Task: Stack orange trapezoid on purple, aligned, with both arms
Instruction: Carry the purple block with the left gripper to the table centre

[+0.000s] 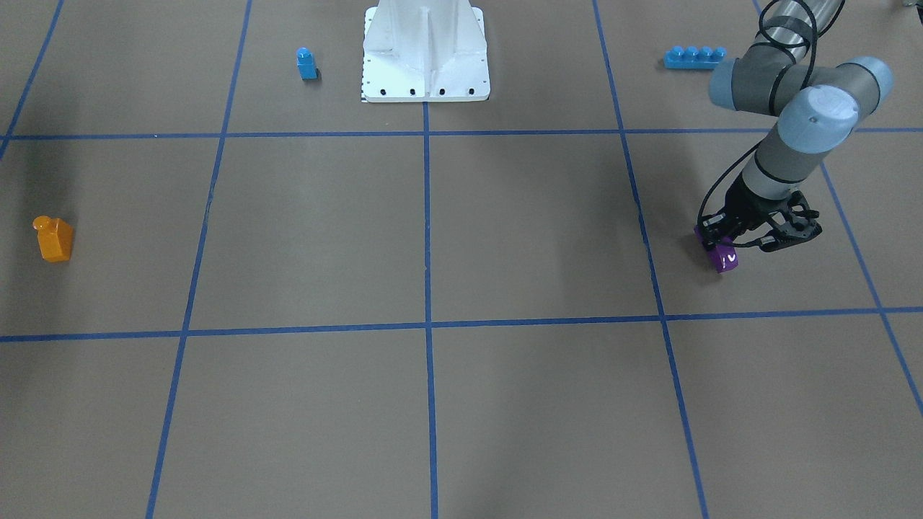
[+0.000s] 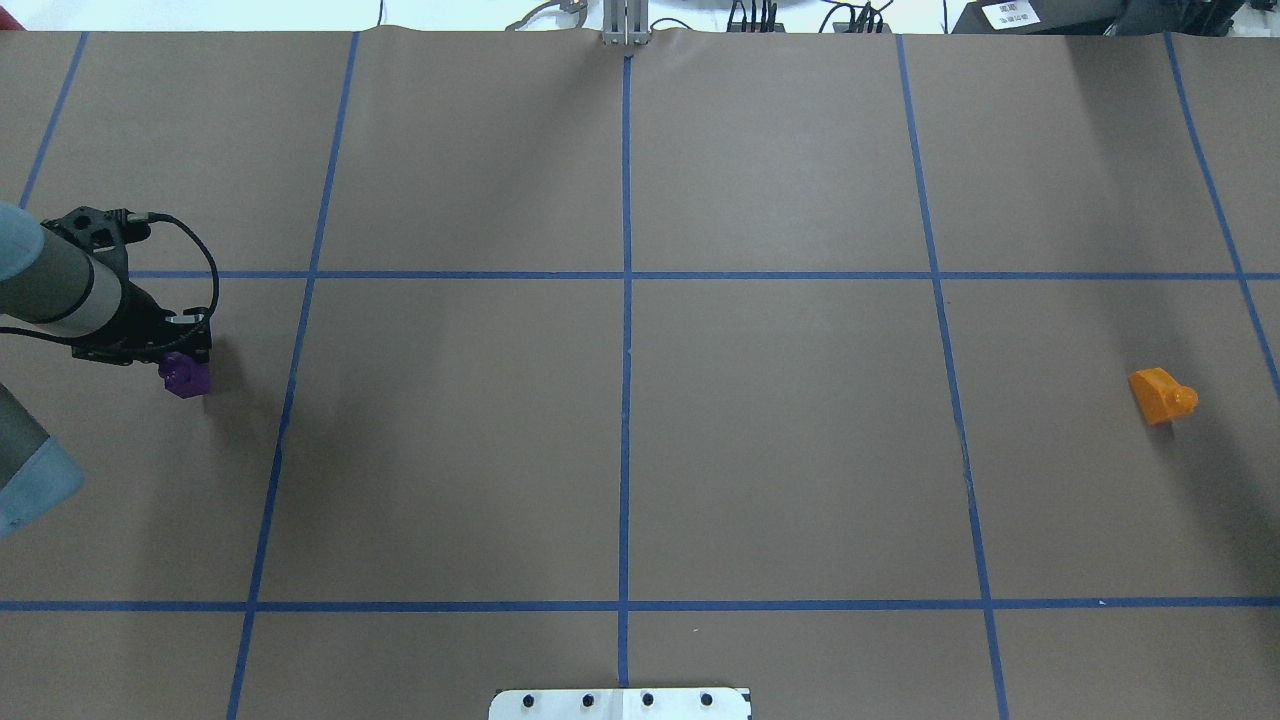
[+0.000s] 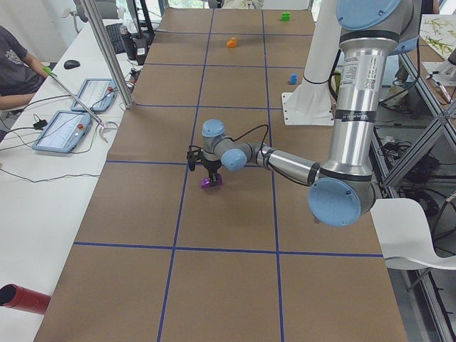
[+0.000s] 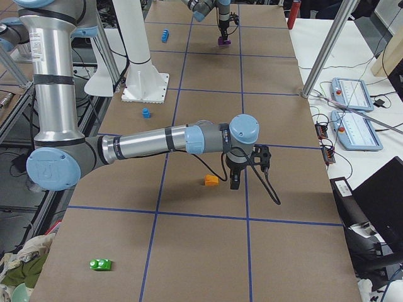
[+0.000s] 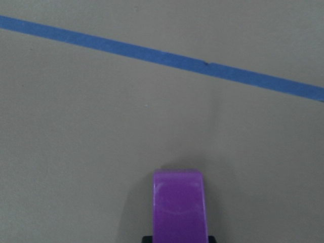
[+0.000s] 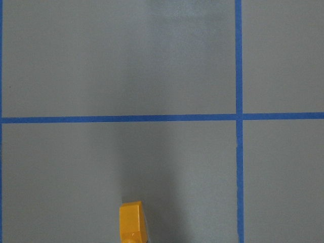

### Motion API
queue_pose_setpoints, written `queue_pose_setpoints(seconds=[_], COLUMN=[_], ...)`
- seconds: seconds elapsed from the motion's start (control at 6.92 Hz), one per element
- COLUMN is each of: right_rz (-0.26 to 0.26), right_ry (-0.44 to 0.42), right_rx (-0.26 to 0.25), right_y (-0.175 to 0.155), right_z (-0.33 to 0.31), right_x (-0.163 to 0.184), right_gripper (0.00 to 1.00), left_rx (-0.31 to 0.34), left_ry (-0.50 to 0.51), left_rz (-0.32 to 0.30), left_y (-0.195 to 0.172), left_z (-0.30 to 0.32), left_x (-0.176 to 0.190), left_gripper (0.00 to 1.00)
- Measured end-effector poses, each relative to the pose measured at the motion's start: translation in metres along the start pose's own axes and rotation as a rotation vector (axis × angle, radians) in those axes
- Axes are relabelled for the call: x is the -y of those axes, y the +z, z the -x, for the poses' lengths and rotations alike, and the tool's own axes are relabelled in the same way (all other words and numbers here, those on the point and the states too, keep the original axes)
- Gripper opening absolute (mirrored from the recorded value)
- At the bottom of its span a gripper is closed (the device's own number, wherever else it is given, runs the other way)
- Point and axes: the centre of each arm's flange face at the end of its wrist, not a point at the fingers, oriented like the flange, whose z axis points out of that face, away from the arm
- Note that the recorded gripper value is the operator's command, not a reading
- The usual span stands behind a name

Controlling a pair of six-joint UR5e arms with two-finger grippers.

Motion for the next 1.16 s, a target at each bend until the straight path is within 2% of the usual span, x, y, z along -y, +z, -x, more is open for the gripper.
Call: queue_pose_setpoints(seconds=[0.14,0.43,0.72,1.01,1.16], right_rz=[0.001,-0.001,-0.002,0.001,0.002], right_ry=[0.001,-0.001,-0.003,0.000,0.003], right_rx=[0.000,0.000,0.000,0.001,0.001], right_y=[0.000,-0.001,-0.001,0.000,0.001], right_z=[0.000,0.000,0.001,0.000,-0.002], right_x=[0.000,0.000,0.000,0.000,-0.001], right_gripper=[1.00,1.00,1.00,1.00,1.00], left_rx=[0.012,-0.026,-0.093,-0.100,-0.098], left_ry=[0.003,0.058,0.255,0.460,0.551], left_rz=[0.005,-0.016,-0.068,-0.149,-0.159], left_y=[-0.023,-0.065,-0.092,-0.086,-0.083], left_z=[-0.024,-0.098,-0.184,-0.299,-0.365], left_x=[-0.001,0.005,-0.006,-0.030,-0.034], left_gripper=[0.00,0.00,0.00,0.00,0.00])
